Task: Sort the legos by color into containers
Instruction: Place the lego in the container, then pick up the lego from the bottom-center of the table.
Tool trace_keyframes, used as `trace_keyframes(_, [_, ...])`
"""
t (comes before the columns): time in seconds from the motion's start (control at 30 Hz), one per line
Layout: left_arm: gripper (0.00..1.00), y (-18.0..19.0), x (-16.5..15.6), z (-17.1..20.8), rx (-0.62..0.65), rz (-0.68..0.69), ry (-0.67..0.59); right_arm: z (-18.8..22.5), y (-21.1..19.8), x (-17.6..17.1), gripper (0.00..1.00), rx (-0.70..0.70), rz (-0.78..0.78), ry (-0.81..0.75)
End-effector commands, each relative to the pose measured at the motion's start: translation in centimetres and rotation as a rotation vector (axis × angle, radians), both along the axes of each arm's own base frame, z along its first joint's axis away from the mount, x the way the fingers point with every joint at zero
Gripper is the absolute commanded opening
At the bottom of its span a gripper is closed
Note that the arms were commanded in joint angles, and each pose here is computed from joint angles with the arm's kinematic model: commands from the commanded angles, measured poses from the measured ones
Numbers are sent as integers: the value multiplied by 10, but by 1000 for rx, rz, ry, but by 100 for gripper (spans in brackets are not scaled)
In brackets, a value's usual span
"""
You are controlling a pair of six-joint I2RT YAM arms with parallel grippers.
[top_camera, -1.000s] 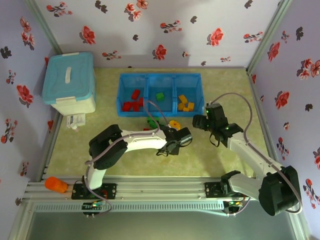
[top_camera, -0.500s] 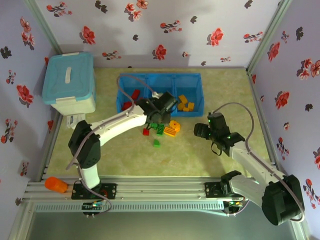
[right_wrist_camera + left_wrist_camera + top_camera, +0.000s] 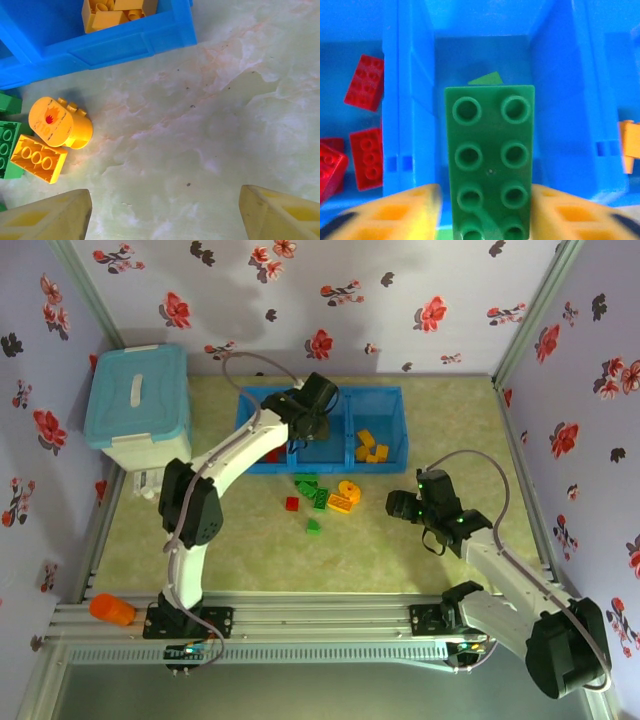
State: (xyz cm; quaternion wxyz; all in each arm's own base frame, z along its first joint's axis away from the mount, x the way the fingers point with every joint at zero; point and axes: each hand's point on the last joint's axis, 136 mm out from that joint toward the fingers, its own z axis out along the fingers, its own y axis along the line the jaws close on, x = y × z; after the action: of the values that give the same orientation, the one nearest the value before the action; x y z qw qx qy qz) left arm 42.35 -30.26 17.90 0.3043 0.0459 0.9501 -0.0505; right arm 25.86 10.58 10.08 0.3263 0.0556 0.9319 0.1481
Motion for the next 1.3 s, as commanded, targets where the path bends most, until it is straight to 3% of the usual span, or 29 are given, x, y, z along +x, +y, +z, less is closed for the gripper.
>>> trace_keyframes(0.0, [76,0,7,7,52,-60,-11,13,8,-1,77,14,28,-15])
trace_keyframes(0.2, [81,5,-9,52,-7,-84,-100,27,23,-5,76,-28,101,-37])
trace_keyframes(0.4, [80,17,-55,79,-102,-133,-199,36,54,-7,76,-48,215,-49])
trace_keyframes(0.63, [80,63,-112,62,-203,-85,-223,31,103,-15,74,-68,349,-9])
trace_keyframes(0.77, [79,93,-139,35,-198,-32,-192,24,132,-19,70,-72,390,11])
trace_keyframes(1.0, [79,131,-175,1,-224,27,-174,6,179,-25,69,-109,462,51])
trace_keyframes(1.27, [78,156,-202,-11,-277,50,-187,-24,223,-33,67,-164,521,115])
